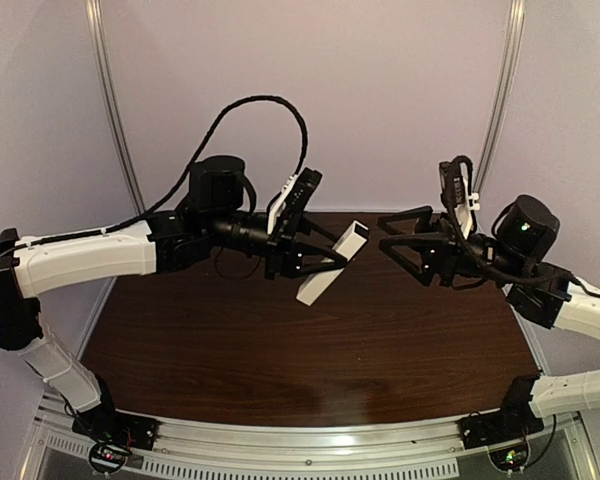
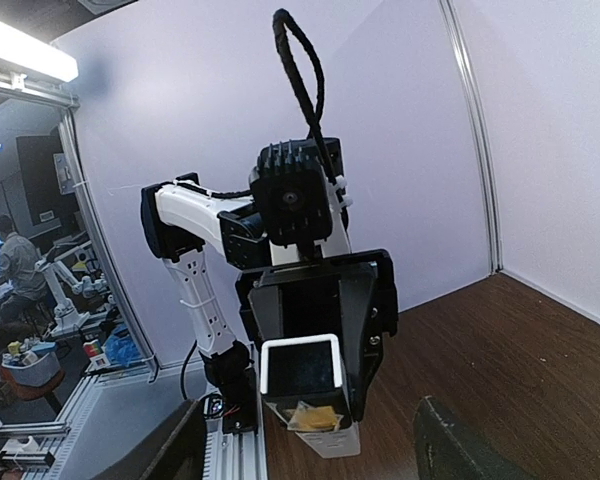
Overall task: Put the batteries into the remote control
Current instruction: Pass from the left arm to the right
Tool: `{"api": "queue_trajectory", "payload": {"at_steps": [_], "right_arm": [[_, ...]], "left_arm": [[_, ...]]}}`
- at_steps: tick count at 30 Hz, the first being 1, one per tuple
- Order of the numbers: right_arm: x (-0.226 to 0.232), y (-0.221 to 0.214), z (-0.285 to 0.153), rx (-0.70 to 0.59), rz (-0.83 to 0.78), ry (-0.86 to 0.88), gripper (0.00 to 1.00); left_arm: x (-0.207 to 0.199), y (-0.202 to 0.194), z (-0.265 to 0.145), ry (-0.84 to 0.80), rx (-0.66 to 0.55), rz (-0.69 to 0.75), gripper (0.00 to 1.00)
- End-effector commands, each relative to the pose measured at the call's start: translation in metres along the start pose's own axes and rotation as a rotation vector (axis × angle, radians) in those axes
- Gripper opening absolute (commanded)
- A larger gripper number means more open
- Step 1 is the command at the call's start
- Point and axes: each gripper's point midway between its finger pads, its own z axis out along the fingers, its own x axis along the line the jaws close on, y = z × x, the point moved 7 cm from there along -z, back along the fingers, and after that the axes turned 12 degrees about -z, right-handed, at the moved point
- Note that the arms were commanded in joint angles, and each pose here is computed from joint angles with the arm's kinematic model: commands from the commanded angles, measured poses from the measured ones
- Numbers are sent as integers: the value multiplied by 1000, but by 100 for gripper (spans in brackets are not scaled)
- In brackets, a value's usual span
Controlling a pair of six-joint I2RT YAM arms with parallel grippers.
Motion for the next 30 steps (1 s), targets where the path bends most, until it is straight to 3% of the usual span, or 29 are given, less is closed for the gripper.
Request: {"api": "queue_trajectory", "payload": {"at_steps": [1, 10, 23, 30], "right_arm": [[2, 3, 13, 13, -60, -22, 70], [9, -3, 34, 33, -70, 7, 62], [8, -1, 41, 30, -66, 11, 39], [8, 2, 43, 25, -71, 9, 38]], "left_arm": [[-10, 15, -5, -29, -78, 34, 11], [-9, 13, -3, -59, -105, 21, 11], [-5, 8, 0, -78, -111, 3, 10], [-2, 5, 3, -86, -104, -11, 10]]}}
